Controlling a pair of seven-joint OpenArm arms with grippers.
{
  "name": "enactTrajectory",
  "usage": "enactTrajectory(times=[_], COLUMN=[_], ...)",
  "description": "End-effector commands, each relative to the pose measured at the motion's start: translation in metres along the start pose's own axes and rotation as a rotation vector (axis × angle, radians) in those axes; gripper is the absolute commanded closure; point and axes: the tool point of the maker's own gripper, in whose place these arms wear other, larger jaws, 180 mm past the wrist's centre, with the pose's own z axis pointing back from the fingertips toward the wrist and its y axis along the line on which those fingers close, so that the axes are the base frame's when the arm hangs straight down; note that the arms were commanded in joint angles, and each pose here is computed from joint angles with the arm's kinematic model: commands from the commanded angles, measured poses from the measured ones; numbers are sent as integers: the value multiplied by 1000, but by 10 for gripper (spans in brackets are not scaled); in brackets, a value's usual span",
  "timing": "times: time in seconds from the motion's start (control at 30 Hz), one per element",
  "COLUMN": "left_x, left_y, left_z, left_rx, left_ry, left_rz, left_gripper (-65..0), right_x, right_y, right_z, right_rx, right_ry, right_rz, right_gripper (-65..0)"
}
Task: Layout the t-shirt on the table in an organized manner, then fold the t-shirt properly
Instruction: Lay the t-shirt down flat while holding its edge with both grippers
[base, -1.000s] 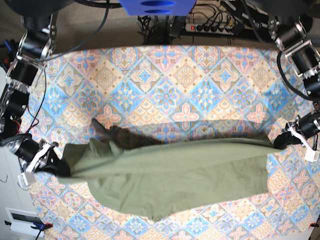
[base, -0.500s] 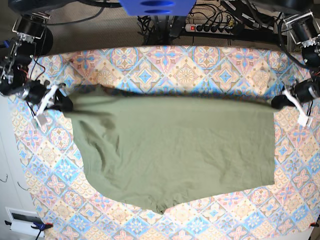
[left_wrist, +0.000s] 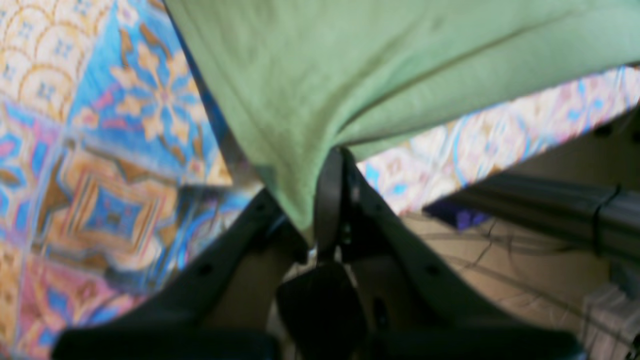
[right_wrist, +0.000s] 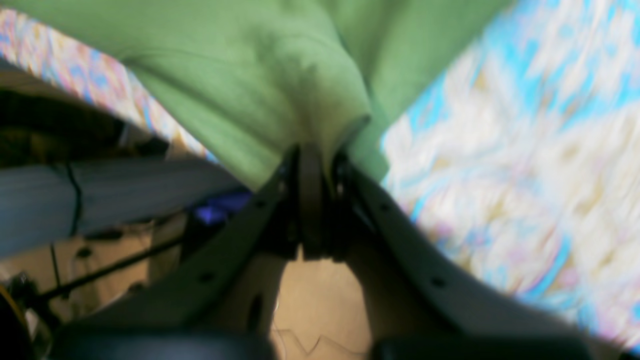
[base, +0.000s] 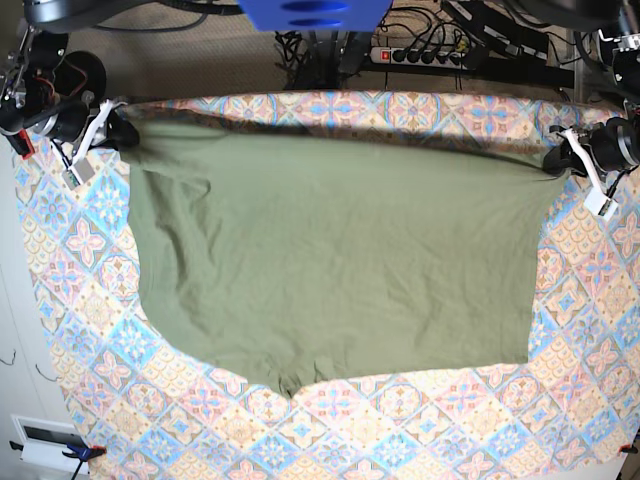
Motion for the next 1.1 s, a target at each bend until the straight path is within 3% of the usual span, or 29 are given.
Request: enactTrajectory(times=[0.0,0.17,0.3,0.4,0.67,0.9,1.07], left_x=[10,-2,-8,-8,10,12,5], left_y=[7,18,24,17,9,-6,-6], left_z=[11,14,12,7,20,4,-3], left_rx=[27,84,121,93,33,-24,-5], left_ry=[-11,51,74,40,-165,-232,-219], left_rz=[-35,-52,-59,-30,103,170,189], left_gripper=[0,0,0,0,0,0,0], right_x=[7,-16,-11,1,11,38,35], right_y=[-2,3,15,15,9,2,-8], right_z=[8,9,10,18,28,26,24], right_rx=[-11,3,64,74,43,21,-12], right_ry=[-15,38,-6,-63,-103,-163,-144], right_rz=[28,-1,-22,-31,-18,16,10], right_gripper=[-7,-8,-8,-8,-8,-8,-8])
